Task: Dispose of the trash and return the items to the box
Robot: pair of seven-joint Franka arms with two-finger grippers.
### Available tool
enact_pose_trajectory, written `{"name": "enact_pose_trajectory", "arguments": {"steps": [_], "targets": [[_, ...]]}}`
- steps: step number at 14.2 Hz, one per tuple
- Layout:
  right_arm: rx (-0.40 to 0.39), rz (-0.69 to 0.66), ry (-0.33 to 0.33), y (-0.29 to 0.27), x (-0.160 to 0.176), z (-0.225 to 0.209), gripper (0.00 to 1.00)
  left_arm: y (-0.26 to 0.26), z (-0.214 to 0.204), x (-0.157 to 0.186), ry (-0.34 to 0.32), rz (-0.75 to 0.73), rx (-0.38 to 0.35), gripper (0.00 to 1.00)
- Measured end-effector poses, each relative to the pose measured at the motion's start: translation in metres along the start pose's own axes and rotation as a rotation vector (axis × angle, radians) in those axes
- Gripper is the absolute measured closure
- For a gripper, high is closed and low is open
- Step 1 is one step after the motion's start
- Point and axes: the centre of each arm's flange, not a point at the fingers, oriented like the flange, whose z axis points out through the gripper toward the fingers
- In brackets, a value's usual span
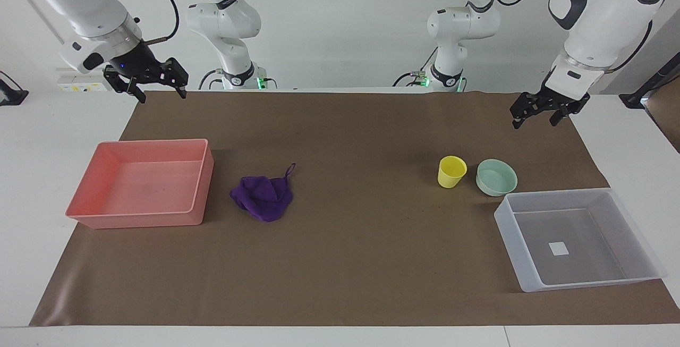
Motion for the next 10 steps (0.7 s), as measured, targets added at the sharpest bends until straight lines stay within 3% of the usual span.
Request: {"name": "enact_pose_trajectory", "arguments": {"steps": [4, 6, 10], "targets": [[-0.002, 0.003, 0.016, 0.002, 0.002, 0.0, 0.0, 0.0, -0.001, 0.0, 0.002, 0.0, 0.0, 0.0], [-0.006, -0.005, 0.055, -0.001, 0.01, 0.005, 0.0, 0.0, -0.001, 0.0, 0.003, -0.001, 0.0, 0.0], [-0.012, -0.043, 0.092, -0.054, 0.064, 0.075, 0.0, -0.002, 0.012, -0.002, 0.004, -0.025, 0.0, 0.0]]}}
